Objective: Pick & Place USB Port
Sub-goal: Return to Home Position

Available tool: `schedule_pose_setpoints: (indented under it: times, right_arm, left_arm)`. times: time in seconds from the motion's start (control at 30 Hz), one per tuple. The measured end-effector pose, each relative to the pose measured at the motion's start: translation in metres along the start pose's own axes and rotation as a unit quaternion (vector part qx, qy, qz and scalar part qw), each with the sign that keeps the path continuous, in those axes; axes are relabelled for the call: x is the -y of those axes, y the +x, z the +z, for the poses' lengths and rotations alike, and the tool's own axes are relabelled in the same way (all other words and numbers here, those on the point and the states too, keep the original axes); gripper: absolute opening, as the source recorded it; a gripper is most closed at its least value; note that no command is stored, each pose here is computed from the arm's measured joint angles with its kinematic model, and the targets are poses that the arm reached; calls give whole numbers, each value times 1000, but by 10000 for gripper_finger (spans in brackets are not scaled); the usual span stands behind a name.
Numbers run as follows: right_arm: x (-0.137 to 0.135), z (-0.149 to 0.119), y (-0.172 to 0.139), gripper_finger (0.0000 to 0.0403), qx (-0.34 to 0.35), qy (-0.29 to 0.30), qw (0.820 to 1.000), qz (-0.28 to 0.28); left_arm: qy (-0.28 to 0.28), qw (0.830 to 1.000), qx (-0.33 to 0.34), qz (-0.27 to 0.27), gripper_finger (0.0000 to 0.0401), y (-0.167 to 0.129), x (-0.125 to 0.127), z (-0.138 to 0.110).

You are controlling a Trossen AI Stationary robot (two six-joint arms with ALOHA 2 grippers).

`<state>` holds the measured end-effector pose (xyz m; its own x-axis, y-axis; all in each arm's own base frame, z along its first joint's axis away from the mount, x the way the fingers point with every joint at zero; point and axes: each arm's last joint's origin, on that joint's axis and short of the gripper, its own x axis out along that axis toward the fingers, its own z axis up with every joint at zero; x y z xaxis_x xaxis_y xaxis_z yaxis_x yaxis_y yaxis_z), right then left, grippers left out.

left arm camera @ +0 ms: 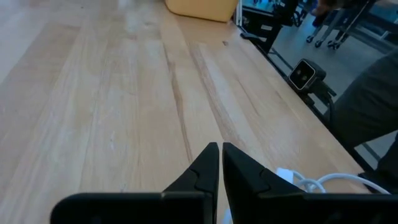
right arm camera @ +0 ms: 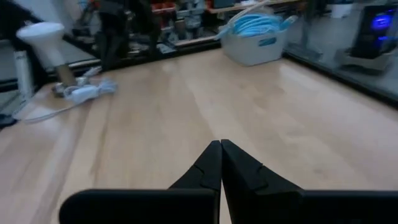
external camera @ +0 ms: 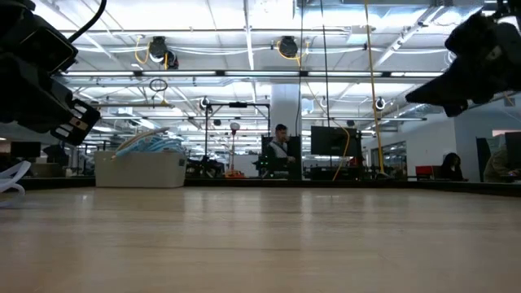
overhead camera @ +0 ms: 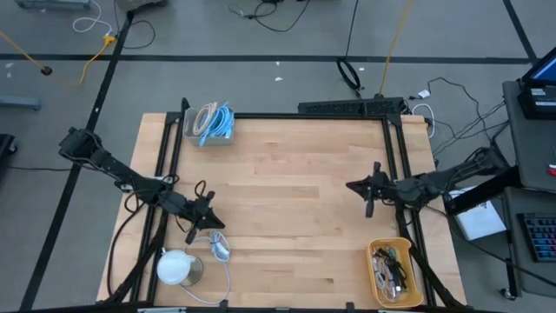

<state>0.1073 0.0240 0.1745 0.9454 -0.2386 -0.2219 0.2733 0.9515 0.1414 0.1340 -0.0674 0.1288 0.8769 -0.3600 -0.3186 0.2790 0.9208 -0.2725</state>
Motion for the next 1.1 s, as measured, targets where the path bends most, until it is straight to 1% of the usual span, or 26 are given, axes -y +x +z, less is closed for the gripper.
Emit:
schedule_pose_setpoints:
  times: [0.1,0.27,0.33,0.4,0.47,0.57,0.67,0.93,1.1]
  right_arm:
    - [2,-16,1,0,-1,4,1000,27]
    - [0,-24,2,0,-6,8,996,92]
    - [-1,-26,2,0,-17,-12,993,119]
    - [-3,-28,2,0,-28,-44,986,161]
    - [-5,-29,1,0,-36,-67,980,185]
    - [-5,-30,2,0,-40,-68,979,189]
    - [-5,-29,2,0,-42,-47,980,190]
    - [-8,-19,1,0,6,-13,979,202]
    - [-8,-17,1,0,15,-9,979,205]
  left_arm:
    - [0,1000,0,0,24,0,0,0]
    - [0,1000,0,0,24,0,0,0]
    - [0,1000,0,0,24,0,0,0]
    - [0,1000,0,0,24,0,0,0]
    - [0,1000,0,0,24,0,0,0]
    - [0,1000,0,0,24,0,0,0]
    - [0,1000,0,0,24,0,0,0]
    - [0,1000,0,0,24,0,0,0]
    - [0,1000,0,0,24,0,0,0]
